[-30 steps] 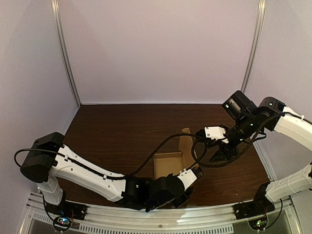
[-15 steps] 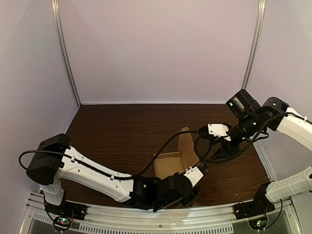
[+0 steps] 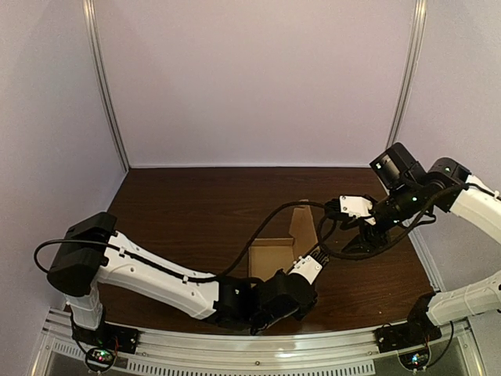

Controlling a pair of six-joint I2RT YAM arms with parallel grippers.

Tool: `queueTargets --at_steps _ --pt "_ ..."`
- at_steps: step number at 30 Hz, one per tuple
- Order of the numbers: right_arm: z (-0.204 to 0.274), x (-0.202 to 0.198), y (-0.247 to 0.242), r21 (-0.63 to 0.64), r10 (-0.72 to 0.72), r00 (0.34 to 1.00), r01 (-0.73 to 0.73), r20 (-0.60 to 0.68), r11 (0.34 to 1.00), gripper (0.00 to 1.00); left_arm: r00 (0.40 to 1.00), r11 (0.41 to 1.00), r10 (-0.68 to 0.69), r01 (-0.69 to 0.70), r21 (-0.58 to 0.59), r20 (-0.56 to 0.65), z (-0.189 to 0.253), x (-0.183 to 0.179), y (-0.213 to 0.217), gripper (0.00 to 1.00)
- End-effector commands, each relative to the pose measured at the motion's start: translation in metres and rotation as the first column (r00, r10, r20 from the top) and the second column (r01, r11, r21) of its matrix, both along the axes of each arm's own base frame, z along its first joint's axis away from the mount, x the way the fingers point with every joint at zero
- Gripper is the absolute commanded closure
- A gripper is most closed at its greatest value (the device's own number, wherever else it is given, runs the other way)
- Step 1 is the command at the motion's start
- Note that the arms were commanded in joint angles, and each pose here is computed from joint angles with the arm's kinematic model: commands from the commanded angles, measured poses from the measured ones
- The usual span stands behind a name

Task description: Fold the paper box

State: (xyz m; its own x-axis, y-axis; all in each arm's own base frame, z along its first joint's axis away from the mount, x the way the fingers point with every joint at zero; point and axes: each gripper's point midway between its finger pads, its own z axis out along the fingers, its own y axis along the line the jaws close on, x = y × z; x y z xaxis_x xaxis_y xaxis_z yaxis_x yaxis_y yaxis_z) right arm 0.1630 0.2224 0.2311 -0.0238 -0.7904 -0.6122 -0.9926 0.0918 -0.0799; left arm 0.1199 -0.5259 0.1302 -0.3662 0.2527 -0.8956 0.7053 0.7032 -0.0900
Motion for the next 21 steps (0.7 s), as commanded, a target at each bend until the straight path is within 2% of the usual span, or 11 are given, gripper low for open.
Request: queueTargets --at_steps 1,4,11,17,21 --pt "-0.002 -0.001 -0.005 -0.003 -0.014 1.000 0.014 0.001 1.000 0.38 0.997 0.998 -0.069 0.069 0.008 -0.038 -0.004 -0.009 -0.002 0.85" --pt "0.000 -0.001 -0.004 0.000 -0.010 1.000 0.010 0.002 1.000 0.38 0.992 0.993 -0.112 0.115 0.042 -0.051 -0.005 -0.014 -0.004 0.84" --pt "-0.002 -0.003 -0.003 0.001 -0.002 1.000 0.002 -0.013 1.000 0.38 0.986 0.980 -0.153 0.160 0.120 -0.061 -0.013 -0.012 0.007 1.00" --pt "0.004 0.002 -0.005 -0.003 -0.028 1.000 0.028 0.005 1.000 0.38 0.983 0.980 -0.171 0.177 0.096 -0.068 -0.005 -0.006 0.014 1.00" --pt "0.020 0.005 -0.011 0.014 -0.067 0.997 0.066 0.025 0.998 0.39 0.986 0.989 -0.145 0.147 0.027 -0.083 0.009 0.002 0.017 1.00"
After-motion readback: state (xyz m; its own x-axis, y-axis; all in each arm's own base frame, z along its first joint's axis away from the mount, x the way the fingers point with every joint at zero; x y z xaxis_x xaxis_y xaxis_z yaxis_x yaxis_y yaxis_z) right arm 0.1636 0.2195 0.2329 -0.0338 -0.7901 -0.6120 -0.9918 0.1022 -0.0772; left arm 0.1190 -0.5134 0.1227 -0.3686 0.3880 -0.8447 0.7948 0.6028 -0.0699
